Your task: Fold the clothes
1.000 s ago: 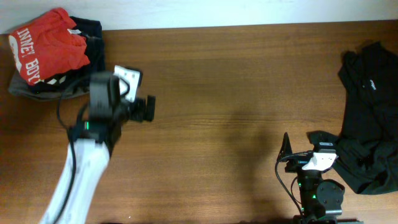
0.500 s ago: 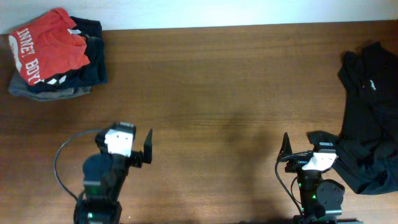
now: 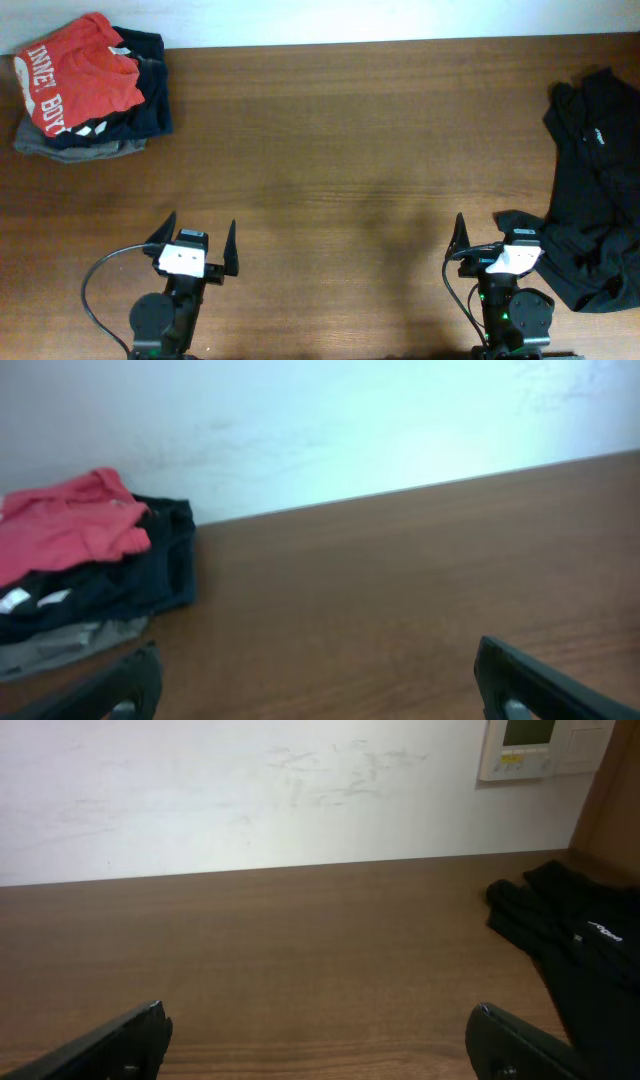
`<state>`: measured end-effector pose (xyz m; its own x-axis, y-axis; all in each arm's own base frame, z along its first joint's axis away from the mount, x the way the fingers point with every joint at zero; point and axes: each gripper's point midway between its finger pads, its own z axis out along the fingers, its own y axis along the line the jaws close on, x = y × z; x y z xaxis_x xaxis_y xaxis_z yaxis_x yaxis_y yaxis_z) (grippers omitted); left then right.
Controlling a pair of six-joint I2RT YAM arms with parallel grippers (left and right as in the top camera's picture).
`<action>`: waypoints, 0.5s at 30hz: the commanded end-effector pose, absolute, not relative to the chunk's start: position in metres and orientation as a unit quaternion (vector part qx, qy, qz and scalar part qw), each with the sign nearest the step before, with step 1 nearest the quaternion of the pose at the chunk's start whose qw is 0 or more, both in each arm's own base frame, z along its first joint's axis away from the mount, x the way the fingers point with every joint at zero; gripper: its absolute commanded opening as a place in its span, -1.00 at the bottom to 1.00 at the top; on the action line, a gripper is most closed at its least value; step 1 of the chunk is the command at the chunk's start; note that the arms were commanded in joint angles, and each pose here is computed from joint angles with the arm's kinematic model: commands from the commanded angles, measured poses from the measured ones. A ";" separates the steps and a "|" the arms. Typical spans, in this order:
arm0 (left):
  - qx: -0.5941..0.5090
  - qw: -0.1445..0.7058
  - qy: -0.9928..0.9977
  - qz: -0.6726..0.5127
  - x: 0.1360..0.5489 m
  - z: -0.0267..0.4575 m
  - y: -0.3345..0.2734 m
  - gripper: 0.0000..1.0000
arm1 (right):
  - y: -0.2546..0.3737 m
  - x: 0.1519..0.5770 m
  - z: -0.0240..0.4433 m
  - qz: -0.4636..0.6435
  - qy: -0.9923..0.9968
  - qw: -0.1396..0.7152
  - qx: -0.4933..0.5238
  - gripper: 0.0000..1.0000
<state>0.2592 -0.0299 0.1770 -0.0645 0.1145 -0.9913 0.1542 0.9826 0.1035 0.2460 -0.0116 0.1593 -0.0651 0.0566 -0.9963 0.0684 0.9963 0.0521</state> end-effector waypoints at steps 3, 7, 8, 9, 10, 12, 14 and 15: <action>0.086 0.697 0.712 -0.001 0.257 0.171 -0.024 0.99 | -0.010 0.246 0.157 -0.002 0.731 0.681 0.042 0.97; 0.082 0.701 0.708 0.003 0.253 0.173 -0.021 0.98 | -0.010 0.246 0.157 -0.002 0.731 0.681 0.042 0.97; 0.082 0.702 0.707 0.004 0.252 0.174 -0.021 0.98 | -0.010 0.246 0.157 -0.002 0.731 0.681 0.042 0.97; 0.081 0.702 0.708 0.004 0.251 0.174 -0.021 0.98 | -0.010 0.246 0.157 -0.002 0.731 0.681 0.042 0.97; 0.081 0.700 0.709 0.004 0.250 0.172 -0.021 0.98 | -0.010 0.246 0.157 -0.002 0.731 0.681 0.042 0.97; 0.080 0.692 0.717 0.005 0.247 0.166 -0.019 0.98 | -0.010 0.246 0.157 -0.002 0.731 0.681 0.042 0.97; 0.078 0.685 0.725 0.006 0.245 0.160 -0.018 0.98 | -0.010 0.246 0.157 -0.002 0.731 0.681 0.042 0.97; 0.078 0.682 0.727 0.006 0.245 0.159 -0.018 0.98 | -0.010 0.246 0.157 -0.002 0.731 0.681 0.042 0.97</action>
<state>0.2462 -0.0225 0.1593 -0.0585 0.1125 -0.9919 0.1266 0.9865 0.1044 0.2460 -0.0116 0.1593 -0.0651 0.0562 -0.9963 0.0684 0.9963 0.0517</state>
